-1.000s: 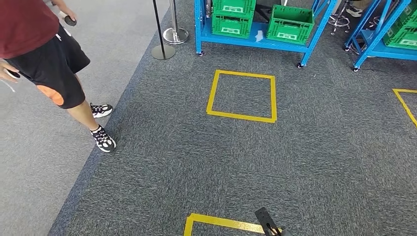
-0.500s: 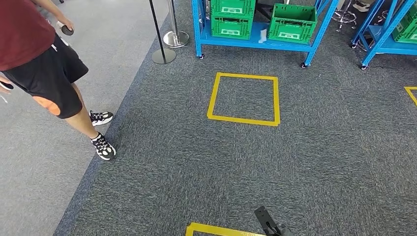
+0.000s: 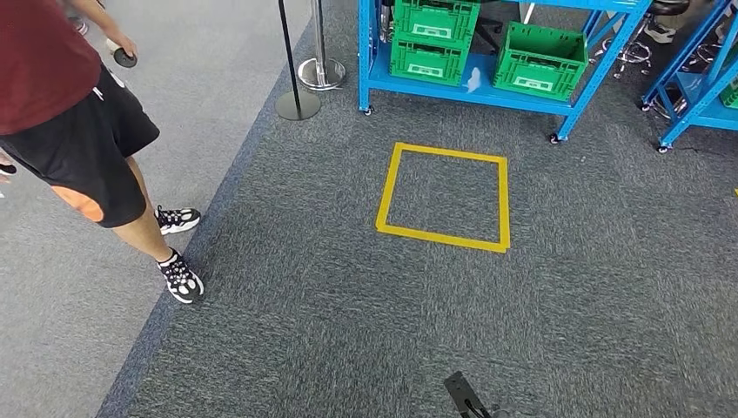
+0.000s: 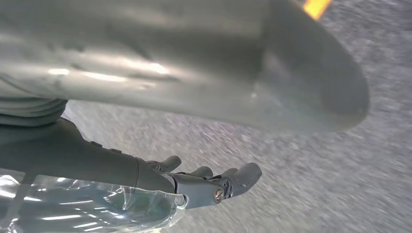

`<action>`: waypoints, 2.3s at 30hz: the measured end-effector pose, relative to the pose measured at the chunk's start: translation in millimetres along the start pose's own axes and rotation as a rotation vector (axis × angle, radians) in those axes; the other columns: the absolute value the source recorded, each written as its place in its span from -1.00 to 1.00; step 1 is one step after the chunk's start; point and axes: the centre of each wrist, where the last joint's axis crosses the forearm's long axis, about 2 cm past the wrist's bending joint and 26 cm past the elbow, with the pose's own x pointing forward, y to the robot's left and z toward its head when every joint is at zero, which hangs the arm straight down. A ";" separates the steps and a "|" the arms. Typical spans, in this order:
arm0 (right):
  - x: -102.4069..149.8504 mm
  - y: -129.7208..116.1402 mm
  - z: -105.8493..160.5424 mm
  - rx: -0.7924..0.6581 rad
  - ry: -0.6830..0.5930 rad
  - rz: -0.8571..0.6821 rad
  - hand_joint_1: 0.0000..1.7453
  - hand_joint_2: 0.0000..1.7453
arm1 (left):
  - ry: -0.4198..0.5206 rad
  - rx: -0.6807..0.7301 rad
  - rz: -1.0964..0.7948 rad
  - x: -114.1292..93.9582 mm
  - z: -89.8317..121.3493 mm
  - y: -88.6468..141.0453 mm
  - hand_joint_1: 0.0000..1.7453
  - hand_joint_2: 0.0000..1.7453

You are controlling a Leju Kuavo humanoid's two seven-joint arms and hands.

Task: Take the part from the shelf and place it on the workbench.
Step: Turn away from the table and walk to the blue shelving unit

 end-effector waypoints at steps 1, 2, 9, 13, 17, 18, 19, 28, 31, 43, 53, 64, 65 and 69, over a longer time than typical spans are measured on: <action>-0.9 0.0 0.0 0.001 0.000 0.004 -1.00 -1.00 | -0.001 -0.001 0.001 -0.6 0.0 -0.7 -1.00 -1.00; -2.3 0.3 0.1 0.003 0.002 0.008 -1.00 -1.00 | 0.000 -0.003 0.001 -1.7 0.1 -1.4 -1.00 -1.00; 4.3 -12.0 -5.0 -0.011 -0.015 0.020 -1.00 -1.00 | -0.038 0.005 -0.008 3.5 -2.3 -4.8 -1.00 -1.00; 3.2 -14.0 -5.7 -0.015 -0.014 0.021 -1.00 -1.00 | -0.041 0.009 -0.019 4.4 -2.9 -5.8 -1.00 -1.00; 2.7 -13.7 -5.6 -0.015 -0.014 0.022 -1.00 -1.00 | -0.040 0.010 -0.019 4.0 -2.7 -5.5 -1.00 -1.00; 2.7 -13.5 -5.5 -0.014 -0.014 0.022 -1.00 -1.00 | -0.039 0.010 -0.020 3.7 -2.6 -5.3 -1.00 -1.00; 2.8 -13.5 -5.5 -0.014 -0.014 0.022 -1.00 -1.00 | -0.038 0.011 -0.020 3.3 -2.4 -5.1 -1.00 -1.00; 3.5 -13.5 -5.6 -0.004 -0.002 -0.013 -1.00 -1.00 | -0.041 0.010 -0.016 2.8 -2.3 -5.4 -1.00 -1.00; 0.6 -12.2 -5.1 0.004 0.009 -0.019 -1.00 -1.00 | -0.039 0.008 -0.016 2.8 -2.5 -5.9 -1.00 -1.00; 0.7 -12.0 -5.1 0.009 0.011 -0.034 -1.00 -1.00 | -0.031 0.007 -0.020 4.0 -2.8 -5.7 -1.00 -1.00; -0.3 -11.3 -4.7 -0.007 0.002 -0.016 -1.00 -1.00 | -0.029 0.006 -0.020 3.8 -2.8 -6.2 -1.00 -1.00; -0.5 -9.8 -4.1 -0.005 -0.003 -0.006 -1.00 -1.00 | -0.026 0.017 -0.026 3.4 -2.7 -5.7 -1.00 -1.00; -0.5 -9.9 -4.1 -0.005 -0.003 -0.005 -1.00 -1.00 | -0.026 0.018 -0.026 3.4 -2.6 -5.6 -1.00 -1.00; -0.5 -9.8 -4.1 -0.005 -0.005 -0.003 -1.00 -1.00 | -0.027 0.019 -0.027 3.4 -2.6 -5.6 -1.00 -1.00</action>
